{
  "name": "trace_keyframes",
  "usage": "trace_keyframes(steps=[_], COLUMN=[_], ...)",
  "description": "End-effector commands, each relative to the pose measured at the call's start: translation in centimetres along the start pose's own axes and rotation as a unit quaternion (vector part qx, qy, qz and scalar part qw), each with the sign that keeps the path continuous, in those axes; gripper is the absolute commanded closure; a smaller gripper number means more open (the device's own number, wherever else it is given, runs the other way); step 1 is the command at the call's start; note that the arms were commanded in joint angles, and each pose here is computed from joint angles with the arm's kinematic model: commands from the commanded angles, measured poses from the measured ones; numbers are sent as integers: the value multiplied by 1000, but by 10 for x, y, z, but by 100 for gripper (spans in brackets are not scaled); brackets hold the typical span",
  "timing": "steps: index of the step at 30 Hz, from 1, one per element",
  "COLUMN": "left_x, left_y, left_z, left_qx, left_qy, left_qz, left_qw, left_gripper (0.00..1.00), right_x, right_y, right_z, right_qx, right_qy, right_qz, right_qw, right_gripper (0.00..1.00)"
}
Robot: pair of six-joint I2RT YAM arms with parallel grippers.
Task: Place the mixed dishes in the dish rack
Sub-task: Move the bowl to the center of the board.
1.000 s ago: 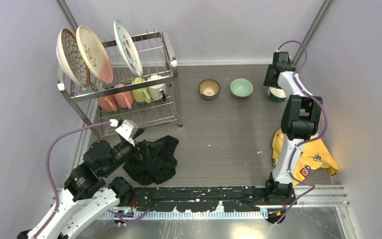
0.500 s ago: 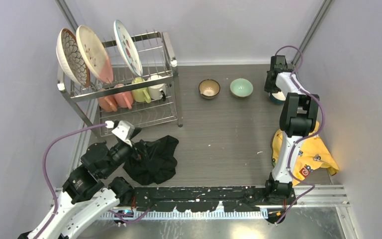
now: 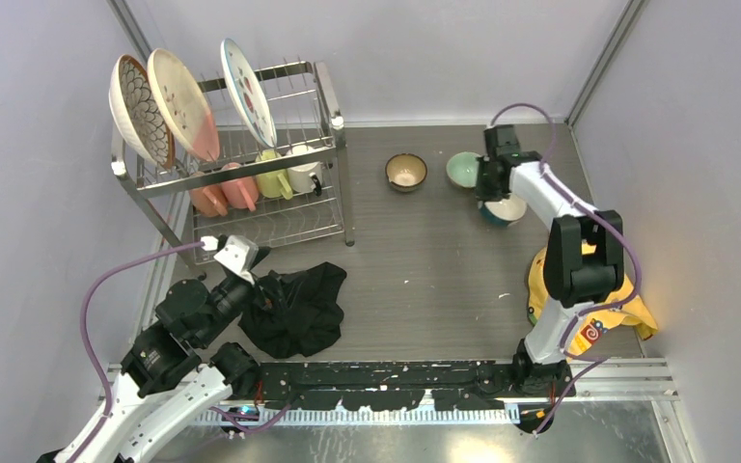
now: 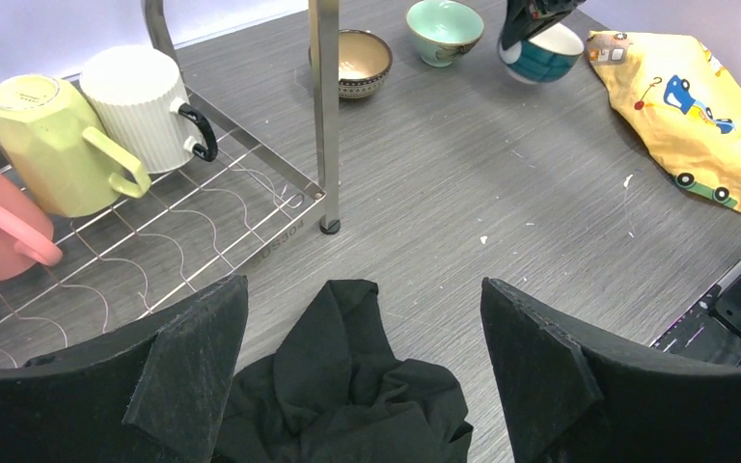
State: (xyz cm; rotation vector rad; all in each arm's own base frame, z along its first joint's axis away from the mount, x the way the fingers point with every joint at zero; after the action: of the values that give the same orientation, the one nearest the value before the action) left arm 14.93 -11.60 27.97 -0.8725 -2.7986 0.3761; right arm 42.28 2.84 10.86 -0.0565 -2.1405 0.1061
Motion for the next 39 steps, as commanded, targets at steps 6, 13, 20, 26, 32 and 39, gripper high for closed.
trace_keyframes(steps=[6,13,20,26,32,39], left_x=[1,1,3,6,7,6], left_y=[-1,-1,2,4,6,7], left_z=[-10,-11,-12,-14,-16,-15], left_qx=[-2,-3,-3,-1,0,-1], left_qy=[-26,-27,-33,-43,-48,-45], left_qz=[3,2,-4,-11,-16,-20], left_qw=[1000,1000,999,999,999,999], left_gripper=[9,10,10,11,11,11], right_x=[77,112,136,143,137,131], right_y=[102,160,237,275,292,304], right_z=[16,54,95,120,136,147], right_qx=[74,101,175,208,229,238], right_qy=[-57,-82,-103,-103,-91,-80], right_qz=[-61,-114,-172,-184,-182,-187], right_qw=[994,985,964,955,952,950], right_gripper=[86,88,89,89,89,88])
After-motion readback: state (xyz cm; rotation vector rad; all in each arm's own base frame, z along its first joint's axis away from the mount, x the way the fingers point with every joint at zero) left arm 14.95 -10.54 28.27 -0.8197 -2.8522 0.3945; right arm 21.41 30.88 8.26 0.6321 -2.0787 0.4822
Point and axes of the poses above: each gripper's point midway between its finger pads, its own x axis back along the fingers, its own y axis along the line the jaws close on, z = x × y, the point moved 2 cm from there along x, back along the fingers, and after that the axes turned 13 degrees about x, right-handed, at the moved point
